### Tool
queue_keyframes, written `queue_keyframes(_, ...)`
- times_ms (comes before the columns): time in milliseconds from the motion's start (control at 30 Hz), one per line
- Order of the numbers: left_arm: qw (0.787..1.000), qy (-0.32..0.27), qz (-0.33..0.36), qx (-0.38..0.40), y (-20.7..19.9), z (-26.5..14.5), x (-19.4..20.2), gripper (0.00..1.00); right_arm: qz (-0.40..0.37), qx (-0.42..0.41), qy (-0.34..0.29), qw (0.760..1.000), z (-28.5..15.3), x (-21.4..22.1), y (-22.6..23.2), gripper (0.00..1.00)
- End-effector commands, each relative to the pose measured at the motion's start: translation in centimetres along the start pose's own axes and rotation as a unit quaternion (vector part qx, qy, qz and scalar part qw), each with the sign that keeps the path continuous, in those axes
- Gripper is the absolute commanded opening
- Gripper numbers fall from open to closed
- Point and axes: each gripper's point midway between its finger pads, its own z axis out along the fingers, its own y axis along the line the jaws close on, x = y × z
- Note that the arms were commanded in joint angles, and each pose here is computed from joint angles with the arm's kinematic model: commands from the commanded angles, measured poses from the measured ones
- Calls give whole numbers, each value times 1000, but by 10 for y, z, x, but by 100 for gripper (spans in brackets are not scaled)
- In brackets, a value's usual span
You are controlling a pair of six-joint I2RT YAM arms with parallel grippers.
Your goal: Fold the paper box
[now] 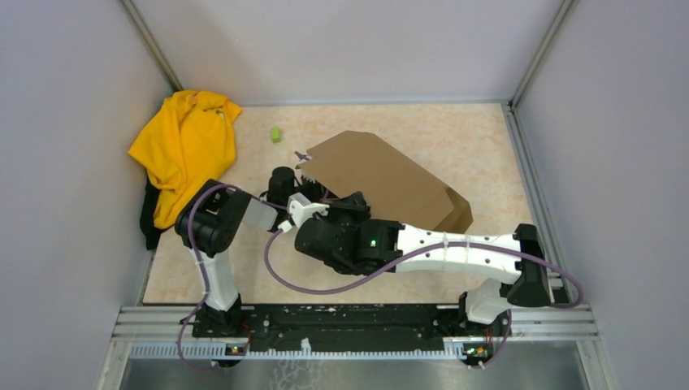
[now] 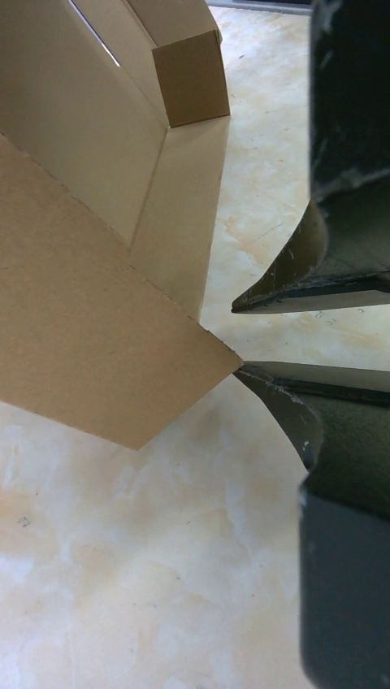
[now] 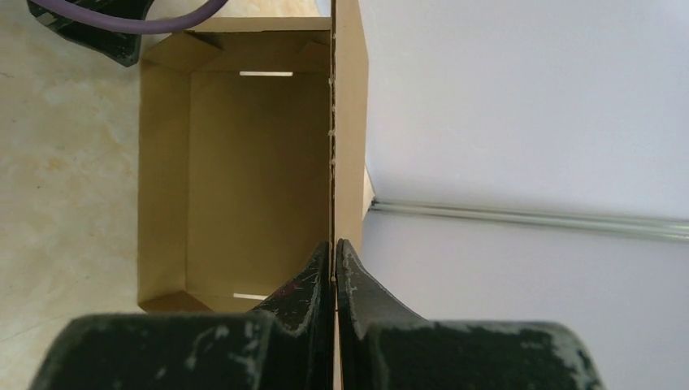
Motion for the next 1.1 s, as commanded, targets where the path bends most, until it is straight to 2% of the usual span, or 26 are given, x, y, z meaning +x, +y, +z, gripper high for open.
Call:
queue_keyframes(0,1000,-14,10,10,-1,-3,-1,34,30,-10,-13,999,-9,-12,-1,0)
queue_keyframes(433,999,-39,-4,7,-14,-38,12,40,70,0,-18,997,-17,-14,-22,0)
queue_keyframes(800,996,-73,35,-37,-19,-58,-33,41,148,-30,-53,987,-33,-12,-46,0)
queue_keyframes(1067,990,-94,31,-97,-3,-77,-57,43,152,-40,-48,986,-36,-8,-48,0)
